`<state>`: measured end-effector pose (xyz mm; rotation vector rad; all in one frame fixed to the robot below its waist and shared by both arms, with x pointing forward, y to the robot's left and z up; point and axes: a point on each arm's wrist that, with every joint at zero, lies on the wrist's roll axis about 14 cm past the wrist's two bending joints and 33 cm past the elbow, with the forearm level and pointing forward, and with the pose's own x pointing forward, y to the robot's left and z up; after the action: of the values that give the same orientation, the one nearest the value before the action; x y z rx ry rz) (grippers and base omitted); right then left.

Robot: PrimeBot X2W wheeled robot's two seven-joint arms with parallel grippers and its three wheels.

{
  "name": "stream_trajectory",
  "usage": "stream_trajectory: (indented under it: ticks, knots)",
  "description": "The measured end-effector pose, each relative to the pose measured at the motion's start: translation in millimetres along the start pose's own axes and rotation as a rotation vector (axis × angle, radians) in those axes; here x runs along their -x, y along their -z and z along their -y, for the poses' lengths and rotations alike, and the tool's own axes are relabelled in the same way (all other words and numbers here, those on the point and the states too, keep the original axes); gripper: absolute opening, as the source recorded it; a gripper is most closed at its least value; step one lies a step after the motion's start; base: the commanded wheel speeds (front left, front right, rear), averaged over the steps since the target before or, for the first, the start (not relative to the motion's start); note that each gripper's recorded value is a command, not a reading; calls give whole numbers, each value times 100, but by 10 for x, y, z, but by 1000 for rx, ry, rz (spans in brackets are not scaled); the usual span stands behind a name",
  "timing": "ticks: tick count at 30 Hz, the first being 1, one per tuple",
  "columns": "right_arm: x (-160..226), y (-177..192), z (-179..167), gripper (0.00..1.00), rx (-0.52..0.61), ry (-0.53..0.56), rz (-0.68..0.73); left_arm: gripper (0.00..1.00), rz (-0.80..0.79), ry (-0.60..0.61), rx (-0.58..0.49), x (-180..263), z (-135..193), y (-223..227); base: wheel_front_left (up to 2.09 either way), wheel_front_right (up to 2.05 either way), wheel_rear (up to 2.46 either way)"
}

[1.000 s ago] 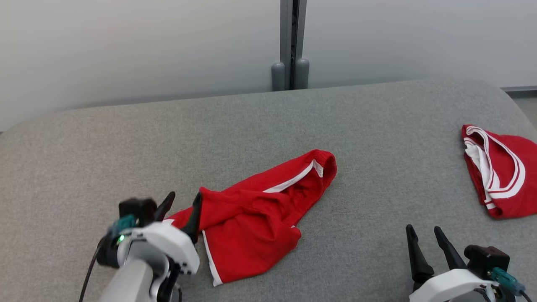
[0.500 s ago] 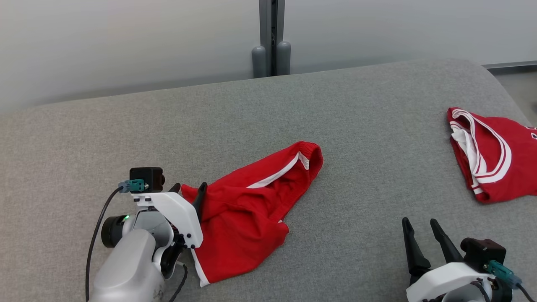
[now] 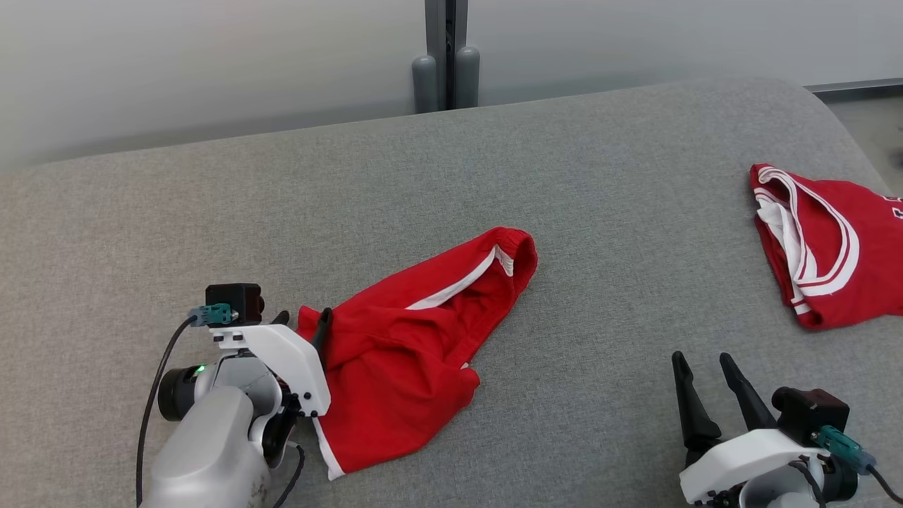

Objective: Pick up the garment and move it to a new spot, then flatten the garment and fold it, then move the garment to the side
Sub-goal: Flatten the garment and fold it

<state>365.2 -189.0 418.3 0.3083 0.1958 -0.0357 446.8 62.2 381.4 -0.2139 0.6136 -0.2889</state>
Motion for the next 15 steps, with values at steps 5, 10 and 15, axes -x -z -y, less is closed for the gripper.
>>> stream_trajectory:
  ticks: [5, 10, 15]
  knots:
    - [-2, -11, 39, 100, -1, 12, 3, 0, 0, 23, -9, -12, 35, 13, 0, 0, 0]
    - [4, -39, 48, 100, -1, 15, 12, 0, 67, 40, -18, 53, 60, -122, 0, 0, 0]
    - [22, -56, -24, 100, -10, -5, 19, 0, 209, 62, -36, 208, 125, -414, 0, 0, 0]
